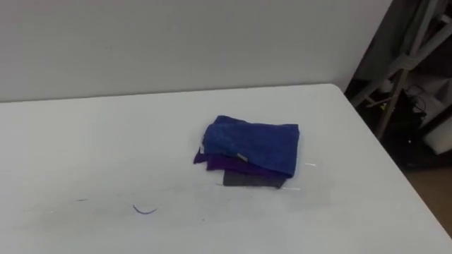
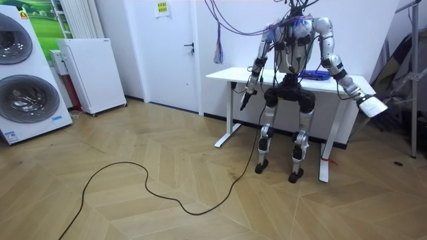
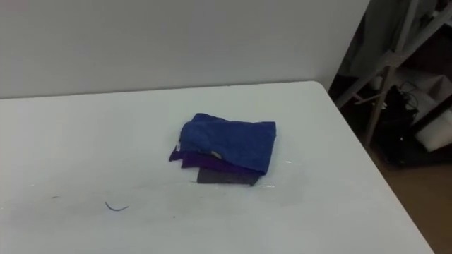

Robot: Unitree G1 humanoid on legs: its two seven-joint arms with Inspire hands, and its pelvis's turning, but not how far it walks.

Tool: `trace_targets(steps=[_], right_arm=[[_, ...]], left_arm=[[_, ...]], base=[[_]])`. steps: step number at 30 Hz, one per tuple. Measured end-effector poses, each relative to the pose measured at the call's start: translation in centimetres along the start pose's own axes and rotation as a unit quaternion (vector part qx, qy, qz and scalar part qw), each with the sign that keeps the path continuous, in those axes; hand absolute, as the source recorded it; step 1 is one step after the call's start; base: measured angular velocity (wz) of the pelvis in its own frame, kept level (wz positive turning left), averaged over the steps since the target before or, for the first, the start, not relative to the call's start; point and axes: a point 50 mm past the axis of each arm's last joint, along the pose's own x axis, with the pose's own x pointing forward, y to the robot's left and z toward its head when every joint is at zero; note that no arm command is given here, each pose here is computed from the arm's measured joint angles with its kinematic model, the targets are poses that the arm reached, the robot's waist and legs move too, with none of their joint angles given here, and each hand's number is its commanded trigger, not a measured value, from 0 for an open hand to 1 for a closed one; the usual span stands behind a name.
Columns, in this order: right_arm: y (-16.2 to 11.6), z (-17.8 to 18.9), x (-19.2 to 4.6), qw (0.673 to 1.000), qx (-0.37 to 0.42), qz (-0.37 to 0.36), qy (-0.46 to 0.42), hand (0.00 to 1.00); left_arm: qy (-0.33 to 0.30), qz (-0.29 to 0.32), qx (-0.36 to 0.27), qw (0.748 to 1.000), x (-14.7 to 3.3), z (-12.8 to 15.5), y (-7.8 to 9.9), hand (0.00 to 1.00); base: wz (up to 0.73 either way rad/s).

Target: Wipe table

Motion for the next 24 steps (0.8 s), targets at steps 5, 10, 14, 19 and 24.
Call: trace_targets(steps=[5, 10, 14, 19, 24], right_arm=[[-1.2, -5.0, -0.1, 0.993, -0.076, 0.035, 0.079, 0.0], [-1.6, -7.9, -0.6, 0.948, -0.28, 0.131, 0.075, 0.0], [0.1, -7.9, -1.5, 0.862, -0.462, 0.206, -0.014, 0.0], [3.7, -7.0, -3.5, 0.759, -0.579, 0.267, -0.132, 0.0], [6.2, -7.3, -5.9, 0.678, -0.631, 0.312, -0.213, 0.0]], left_arm=[[0.014, -0.008, -0.004, 1.0, 0.0, -0.5, -0.3, 0.0], [0.032, -0.013, 0.003, 0.999, -0.1, -1.0, -0.9, 0.0], [0.042, -0.016, 0.034, 0.998, 0.0, -1.1, -1.6, 0.0], [0.036, -0.024, 0.066, 0.997, 0.1, -0.5, -2.9, 0.0], [0.034, -0.032, 0.093, 0.995, -0.1, -0.4, -4.0, 0.0]], base=[[-0.1], [-0.03], [-0.03], [0.02], [0.11]])
